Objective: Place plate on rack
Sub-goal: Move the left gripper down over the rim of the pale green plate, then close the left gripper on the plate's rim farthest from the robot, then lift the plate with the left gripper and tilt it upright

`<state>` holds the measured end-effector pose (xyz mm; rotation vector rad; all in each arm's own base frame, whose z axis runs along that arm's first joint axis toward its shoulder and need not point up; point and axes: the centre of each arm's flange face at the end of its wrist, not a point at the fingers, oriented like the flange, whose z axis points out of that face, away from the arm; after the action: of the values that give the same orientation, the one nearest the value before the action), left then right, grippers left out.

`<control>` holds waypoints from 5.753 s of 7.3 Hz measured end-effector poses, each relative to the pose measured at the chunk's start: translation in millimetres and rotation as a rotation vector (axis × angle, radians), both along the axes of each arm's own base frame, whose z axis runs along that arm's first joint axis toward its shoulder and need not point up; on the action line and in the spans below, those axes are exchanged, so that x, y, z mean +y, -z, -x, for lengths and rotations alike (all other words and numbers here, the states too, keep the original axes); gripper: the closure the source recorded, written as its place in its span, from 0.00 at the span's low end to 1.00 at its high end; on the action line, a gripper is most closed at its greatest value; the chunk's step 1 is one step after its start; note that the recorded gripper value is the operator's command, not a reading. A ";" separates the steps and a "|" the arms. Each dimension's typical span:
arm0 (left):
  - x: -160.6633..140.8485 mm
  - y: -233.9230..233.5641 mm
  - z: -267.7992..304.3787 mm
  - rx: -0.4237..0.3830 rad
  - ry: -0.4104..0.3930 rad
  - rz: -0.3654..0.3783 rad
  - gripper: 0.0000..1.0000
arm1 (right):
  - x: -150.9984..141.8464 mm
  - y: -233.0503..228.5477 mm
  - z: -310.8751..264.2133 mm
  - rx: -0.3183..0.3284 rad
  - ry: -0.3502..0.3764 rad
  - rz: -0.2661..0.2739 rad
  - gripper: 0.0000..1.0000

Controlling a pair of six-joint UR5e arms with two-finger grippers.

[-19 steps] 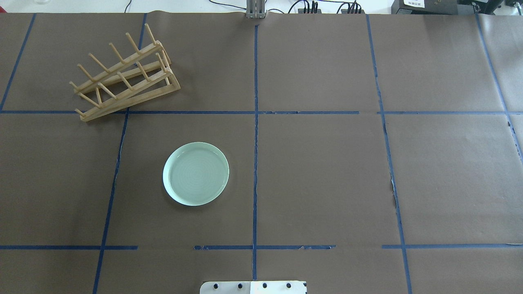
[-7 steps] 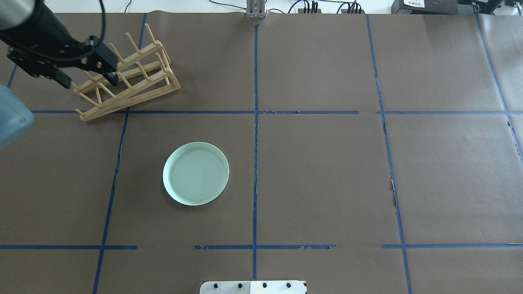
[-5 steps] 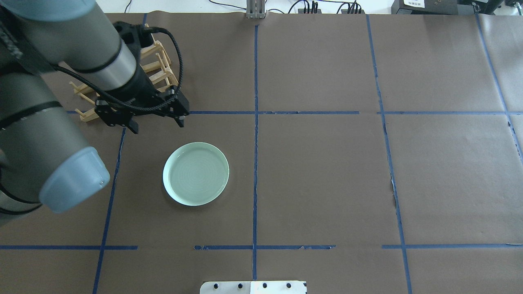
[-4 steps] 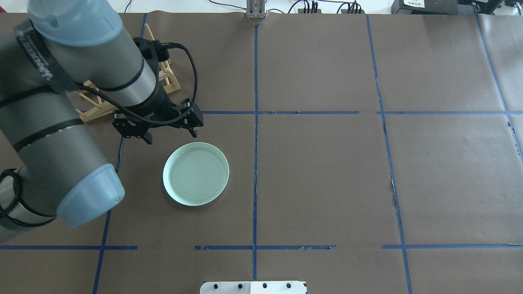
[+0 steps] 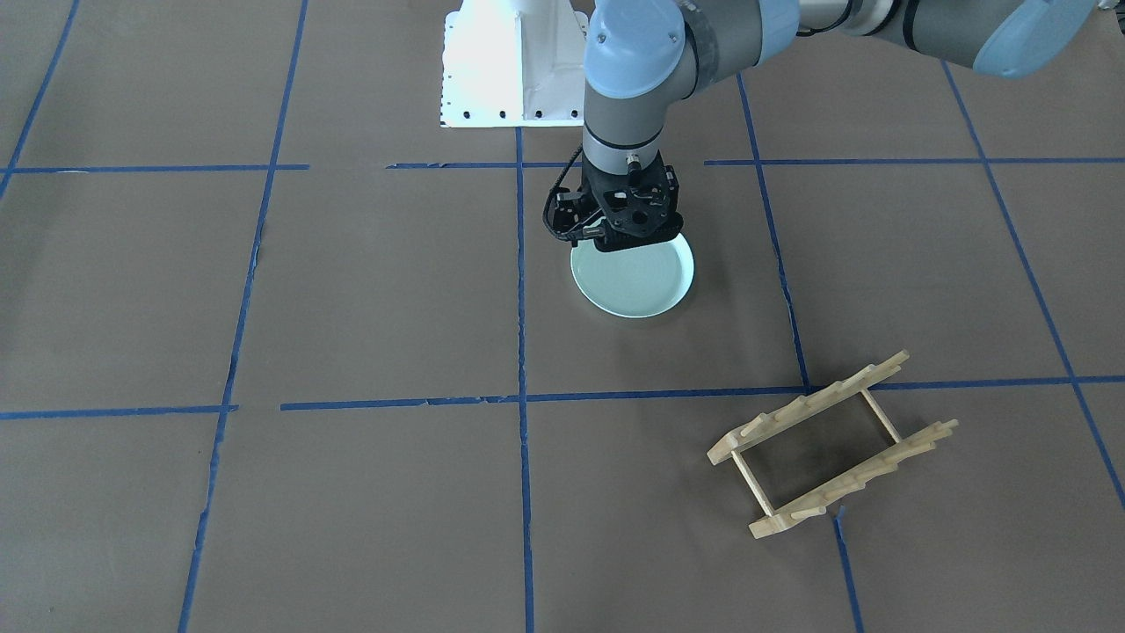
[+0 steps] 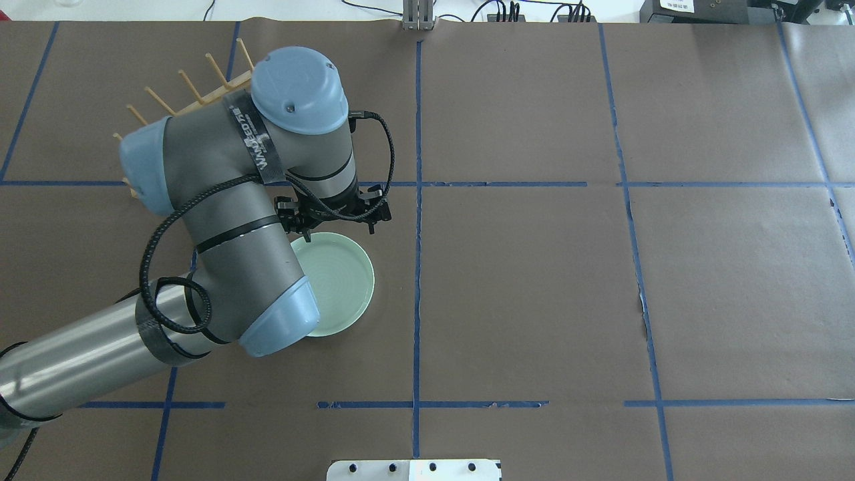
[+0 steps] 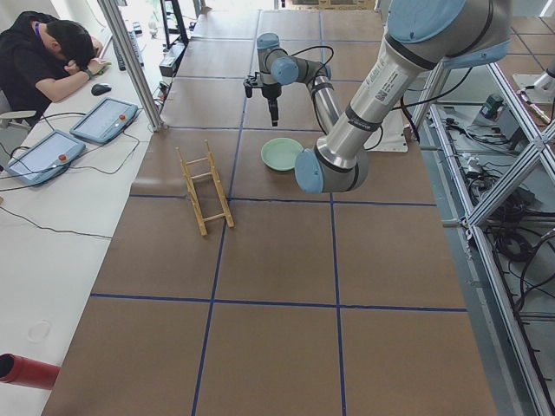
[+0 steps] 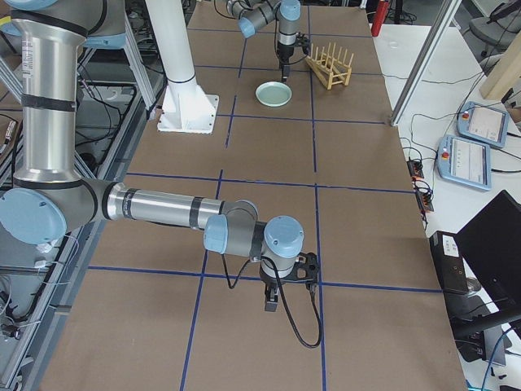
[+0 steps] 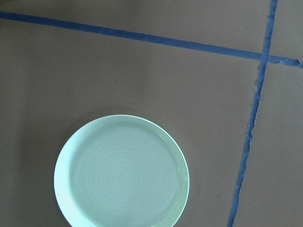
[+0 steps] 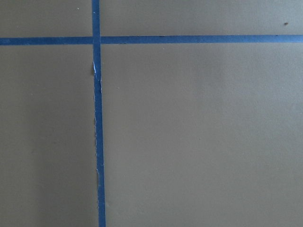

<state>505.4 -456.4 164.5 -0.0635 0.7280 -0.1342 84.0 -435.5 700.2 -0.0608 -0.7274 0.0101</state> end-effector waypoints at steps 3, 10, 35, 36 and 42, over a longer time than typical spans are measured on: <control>8.8 -41.2 -61.8 -0.024 -0.010 -0.058 0.05 | 0.1 -0.2 0.0 0.000 0.000 0.001 0.00; 30.2 -70.8 -92.2 0.046 -0.025 -0.073 0.19 | 0.1 -0.2 0.0 0.000 0.000 0.000 0.00; -44.4 65.9 233.9 0.139 0.196 -0.204 1.00 | 0.1 -0.2 0.0 0.000 0.000 0.000 0.00; -59.1 72.4 287.2 0.185 0.199 -0.231 1.00 | 0.1 -0.3 0.0 0.000 0.000 0.001 0.00; -86.4 -14.2 420.0 0.603 0.091 -0.352 1.00 | 0.3 -0.8 0.0 0.000 0.000 0.002 0.00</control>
<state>85.4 -542.8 178.7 0.2780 1.3470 -0.0710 84.0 -435.3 701.0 -0.0629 -0.7275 0.0106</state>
